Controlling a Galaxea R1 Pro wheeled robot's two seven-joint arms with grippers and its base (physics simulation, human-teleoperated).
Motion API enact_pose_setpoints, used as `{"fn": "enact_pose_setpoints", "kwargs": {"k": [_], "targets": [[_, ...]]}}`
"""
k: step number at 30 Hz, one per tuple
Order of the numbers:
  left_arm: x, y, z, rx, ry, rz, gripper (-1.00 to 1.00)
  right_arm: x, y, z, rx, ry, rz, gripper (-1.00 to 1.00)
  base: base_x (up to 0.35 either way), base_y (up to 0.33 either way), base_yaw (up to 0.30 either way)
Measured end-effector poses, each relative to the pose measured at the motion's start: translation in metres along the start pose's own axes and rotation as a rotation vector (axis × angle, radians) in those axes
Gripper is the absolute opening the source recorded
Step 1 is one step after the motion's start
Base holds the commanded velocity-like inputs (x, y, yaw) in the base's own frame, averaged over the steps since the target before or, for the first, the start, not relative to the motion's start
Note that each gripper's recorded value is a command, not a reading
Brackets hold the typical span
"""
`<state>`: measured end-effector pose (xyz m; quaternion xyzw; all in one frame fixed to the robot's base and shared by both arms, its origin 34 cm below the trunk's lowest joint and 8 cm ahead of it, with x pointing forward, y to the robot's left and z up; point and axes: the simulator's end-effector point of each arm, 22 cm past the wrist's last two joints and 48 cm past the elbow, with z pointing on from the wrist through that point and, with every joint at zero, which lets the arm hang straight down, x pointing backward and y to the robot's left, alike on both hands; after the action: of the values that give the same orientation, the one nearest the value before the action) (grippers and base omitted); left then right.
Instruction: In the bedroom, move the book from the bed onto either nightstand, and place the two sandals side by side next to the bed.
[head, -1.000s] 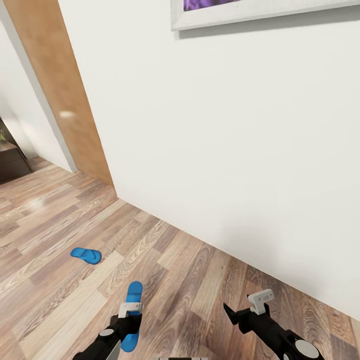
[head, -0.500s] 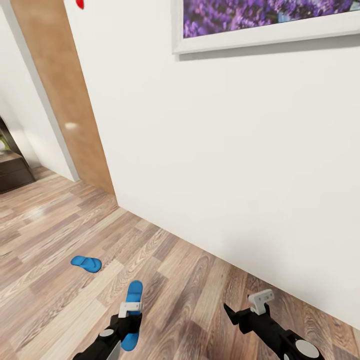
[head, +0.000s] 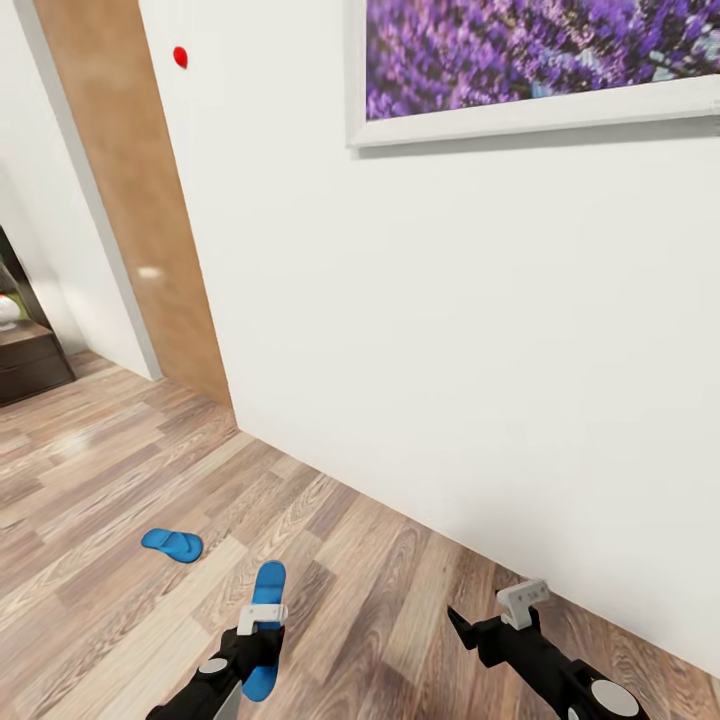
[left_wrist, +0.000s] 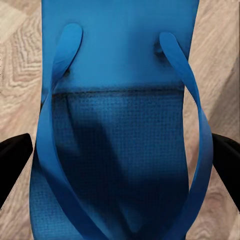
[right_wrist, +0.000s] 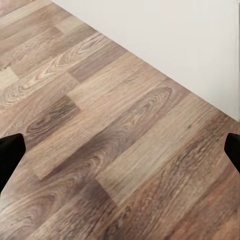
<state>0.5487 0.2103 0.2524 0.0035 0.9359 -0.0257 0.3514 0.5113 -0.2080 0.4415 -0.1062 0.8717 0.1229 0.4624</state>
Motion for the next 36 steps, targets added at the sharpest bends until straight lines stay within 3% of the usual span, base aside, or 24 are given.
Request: {"fn": "enact_pose_setpoints", "kwargs": {"k": [36], "targets": [[-0.072, 0.005, -0.036, -0.008, -0.146, 0.011, -1.0, -0.058, 0.008, -0.033, 0.005, -0.138, -0.048, 1.0, 0.0, 0.0, 0.0]]}}
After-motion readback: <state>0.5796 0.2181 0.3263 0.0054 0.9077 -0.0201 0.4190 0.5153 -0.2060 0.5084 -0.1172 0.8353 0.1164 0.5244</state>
